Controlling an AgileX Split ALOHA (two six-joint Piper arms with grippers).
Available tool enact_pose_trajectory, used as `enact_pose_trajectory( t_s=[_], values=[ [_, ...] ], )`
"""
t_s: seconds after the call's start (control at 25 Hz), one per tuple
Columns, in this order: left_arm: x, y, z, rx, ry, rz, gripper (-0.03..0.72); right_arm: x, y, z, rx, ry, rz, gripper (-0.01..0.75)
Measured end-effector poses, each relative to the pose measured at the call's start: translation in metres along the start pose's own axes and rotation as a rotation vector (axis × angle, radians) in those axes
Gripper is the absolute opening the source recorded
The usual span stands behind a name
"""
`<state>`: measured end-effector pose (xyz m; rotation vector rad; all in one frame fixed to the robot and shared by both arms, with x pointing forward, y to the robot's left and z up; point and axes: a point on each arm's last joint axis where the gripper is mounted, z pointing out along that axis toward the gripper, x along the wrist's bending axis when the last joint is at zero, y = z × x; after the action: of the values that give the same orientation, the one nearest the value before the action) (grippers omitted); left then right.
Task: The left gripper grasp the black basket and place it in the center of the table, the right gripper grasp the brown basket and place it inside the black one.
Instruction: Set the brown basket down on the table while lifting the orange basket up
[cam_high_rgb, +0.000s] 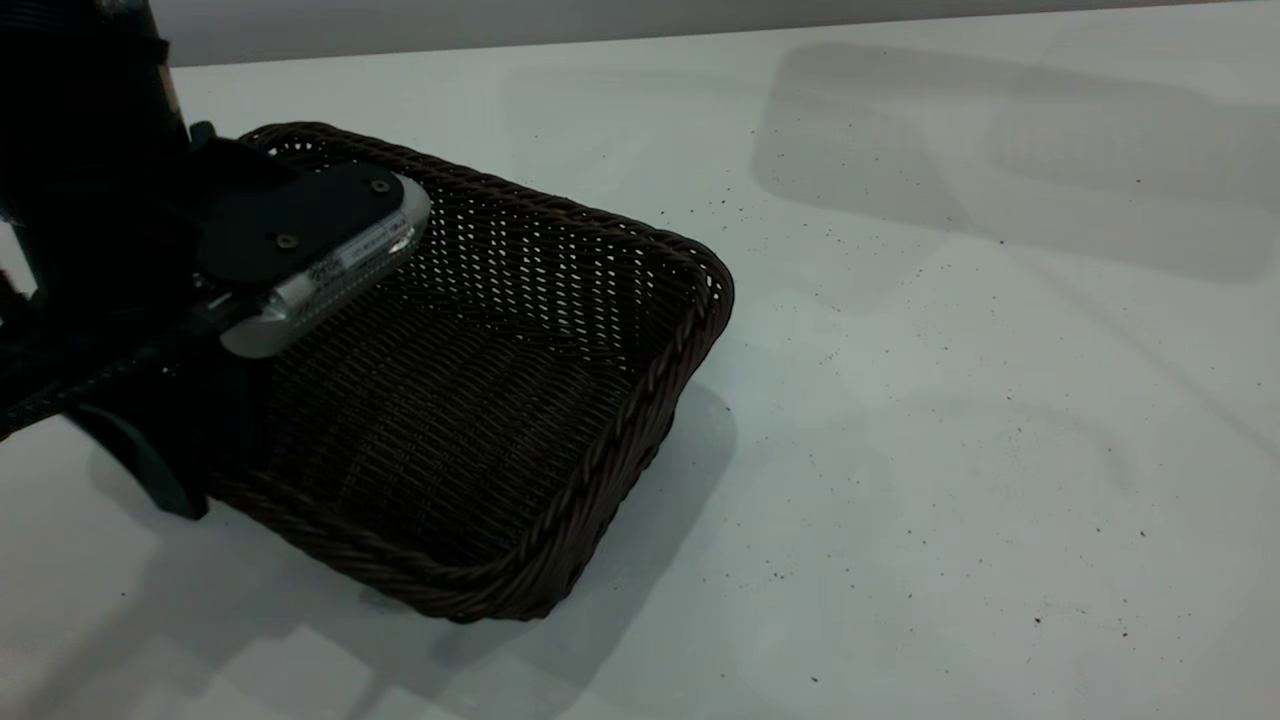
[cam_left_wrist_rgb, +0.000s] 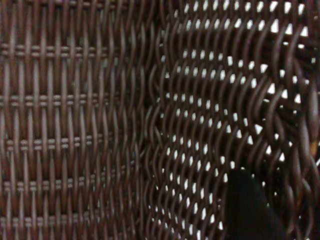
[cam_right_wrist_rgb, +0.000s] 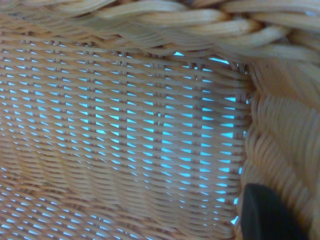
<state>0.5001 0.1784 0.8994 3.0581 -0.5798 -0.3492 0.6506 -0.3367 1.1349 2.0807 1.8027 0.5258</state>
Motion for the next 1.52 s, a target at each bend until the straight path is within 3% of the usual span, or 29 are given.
enact_pose_trajectory(
  t_s=[0.08, 0.8, 1.16, 1.52],
  values=[
    [-0.001, 0.001, 0.0, -0.011, -0.006, -0.006, 0.174, 0.0, 0.0, 0.0, 0.0, 0.0, 0.0, 0.106],
    [0.001, 0.045, -0.005, -0.358, -0.01, -0.217, 0.167, 0.004, 0.0, 0.0, 0.002, 0.042, 0.017, 0.106],
    [0.006, 0.059, -0.005, -0.393, 0.016, -0.402, 0.165, 0.004, 0.0, 0.0, 0.002, 0.039, 0.015, 0.106],
    [0.006, 0.058, -0.005, -0.383, 0.034, -0.339, 0.165, 0.004, 0.0, 0.0, 0.002, 0.039, 0.016, 0.106]
  ],
)
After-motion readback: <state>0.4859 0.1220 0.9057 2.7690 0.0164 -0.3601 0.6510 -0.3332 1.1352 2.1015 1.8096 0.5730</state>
